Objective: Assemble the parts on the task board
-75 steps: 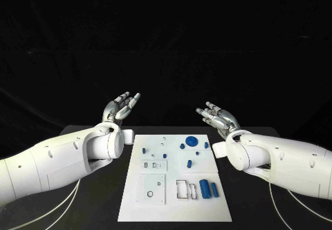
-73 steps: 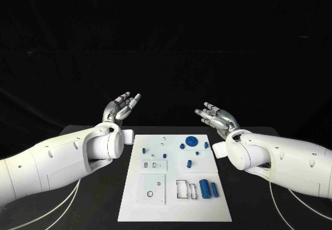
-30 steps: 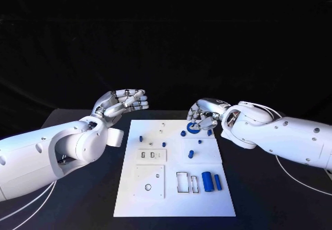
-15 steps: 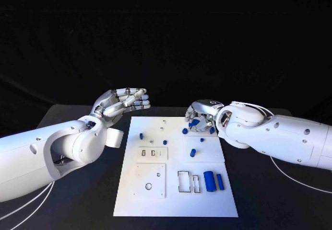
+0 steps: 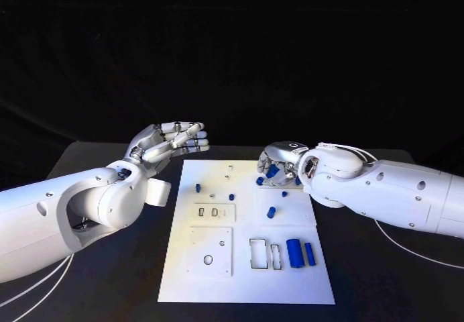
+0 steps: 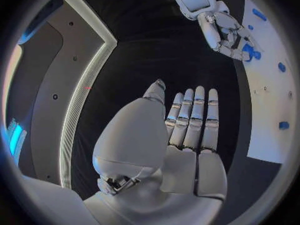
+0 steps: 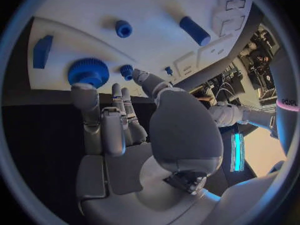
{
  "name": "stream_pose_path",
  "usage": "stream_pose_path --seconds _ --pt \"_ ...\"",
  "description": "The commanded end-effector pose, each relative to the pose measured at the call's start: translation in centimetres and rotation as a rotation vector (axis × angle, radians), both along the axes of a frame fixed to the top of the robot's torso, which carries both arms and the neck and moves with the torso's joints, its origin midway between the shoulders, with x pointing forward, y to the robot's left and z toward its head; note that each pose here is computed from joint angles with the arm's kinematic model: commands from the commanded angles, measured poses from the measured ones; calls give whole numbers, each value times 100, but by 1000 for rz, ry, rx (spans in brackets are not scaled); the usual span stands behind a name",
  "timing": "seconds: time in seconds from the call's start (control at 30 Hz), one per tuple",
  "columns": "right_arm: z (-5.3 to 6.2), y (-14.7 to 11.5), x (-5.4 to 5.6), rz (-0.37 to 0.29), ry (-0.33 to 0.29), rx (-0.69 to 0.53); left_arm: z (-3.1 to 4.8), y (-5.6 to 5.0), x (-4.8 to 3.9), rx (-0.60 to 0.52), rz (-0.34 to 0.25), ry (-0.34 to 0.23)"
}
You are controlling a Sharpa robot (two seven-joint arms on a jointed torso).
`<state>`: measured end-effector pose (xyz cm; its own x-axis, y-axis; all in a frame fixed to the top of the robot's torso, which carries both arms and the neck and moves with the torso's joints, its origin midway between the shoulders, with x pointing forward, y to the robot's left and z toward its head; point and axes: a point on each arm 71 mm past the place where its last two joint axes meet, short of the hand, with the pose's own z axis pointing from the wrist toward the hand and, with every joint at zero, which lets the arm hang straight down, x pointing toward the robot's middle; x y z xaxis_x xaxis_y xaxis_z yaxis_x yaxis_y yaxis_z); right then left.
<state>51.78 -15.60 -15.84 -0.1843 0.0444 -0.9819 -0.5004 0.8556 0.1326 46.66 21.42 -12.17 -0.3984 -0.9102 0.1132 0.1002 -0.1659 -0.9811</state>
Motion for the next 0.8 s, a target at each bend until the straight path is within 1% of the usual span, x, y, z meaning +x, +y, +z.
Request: stream_pose_path --seconds 0.03,0.43,0.8 --pt "-25 14 -6 9 3 -39 17 -14 -2 -9 -17 -2" --pt "-25 72 -24 25 -4 -31 15 9 12 -5 -10 5" --pt "-46 75 -10 20 4 -42 12 16 20 -4 -9 9"
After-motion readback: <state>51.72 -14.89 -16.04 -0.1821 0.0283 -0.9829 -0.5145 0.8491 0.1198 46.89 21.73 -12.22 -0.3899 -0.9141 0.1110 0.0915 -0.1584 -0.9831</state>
